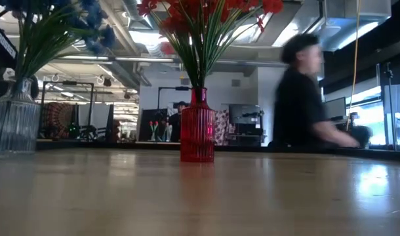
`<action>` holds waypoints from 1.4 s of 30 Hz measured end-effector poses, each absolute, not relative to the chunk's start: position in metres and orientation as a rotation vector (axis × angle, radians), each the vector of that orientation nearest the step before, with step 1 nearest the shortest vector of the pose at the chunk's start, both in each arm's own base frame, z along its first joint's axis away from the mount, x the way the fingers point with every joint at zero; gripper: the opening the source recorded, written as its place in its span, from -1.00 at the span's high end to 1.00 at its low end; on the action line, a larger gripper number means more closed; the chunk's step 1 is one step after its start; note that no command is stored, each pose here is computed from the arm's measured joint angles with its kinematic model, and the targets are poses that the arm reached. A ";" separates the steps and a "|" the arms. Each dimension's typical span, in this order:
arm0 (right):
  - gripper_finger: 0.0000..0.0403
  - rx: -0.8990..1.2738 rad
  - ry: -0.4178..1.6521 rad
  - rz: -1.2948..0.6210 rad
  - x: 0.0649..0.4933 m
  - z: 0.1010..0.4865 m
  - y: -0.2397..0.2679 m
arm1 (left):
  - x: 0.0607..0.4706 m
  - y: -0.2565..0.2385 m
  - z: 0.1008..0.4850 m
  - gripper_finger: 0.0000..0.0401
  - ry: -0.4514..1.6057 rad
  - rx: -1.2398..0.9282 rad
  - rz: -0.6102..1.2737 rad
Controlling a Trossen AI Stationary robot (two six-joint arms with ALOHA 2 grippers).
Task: Sort flowers into vase by color
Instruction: Put the blue flowers into the transparent vase
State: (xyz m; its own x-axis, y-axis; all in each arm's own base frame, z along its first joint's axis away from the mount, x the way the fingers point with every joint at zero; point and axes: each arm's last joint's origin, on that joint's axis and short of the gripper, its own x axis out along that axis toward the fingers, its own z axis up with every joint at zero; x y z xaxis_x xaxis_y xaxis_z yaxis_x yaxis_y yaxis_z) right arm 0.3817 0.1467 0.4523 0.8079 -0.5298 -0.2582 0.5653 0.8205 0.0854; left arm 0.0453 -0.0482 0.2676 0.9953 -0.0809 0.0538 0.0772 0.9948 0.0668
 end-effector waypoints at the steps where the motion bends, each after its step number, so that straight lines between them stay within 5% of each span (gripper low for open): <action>1: -0.17 0.162 0.230 -0.583 0.382 0.452 0.147 | 0.046 -0.049 0.267 1.00 -0.051 0.061 -0.068; 17: -0.17 0.169 0.239 -0.558 0.382 0.452 0.148 | 0.048 -0.047 0.253 1.00 -0.029 -0.176 0.304; 37: -0.17 0.202 0.309 -0.400 0.383 0.450 0.152 | 0.052 -0.059 0.239 1.00 -0.029 -0.327 0.221; 42: -0.18 0.189 0.337 -0.377 0.383 0.448 0.152 | 0.052 -0.060 0.242 0.84 -0.034 -0.343 0.205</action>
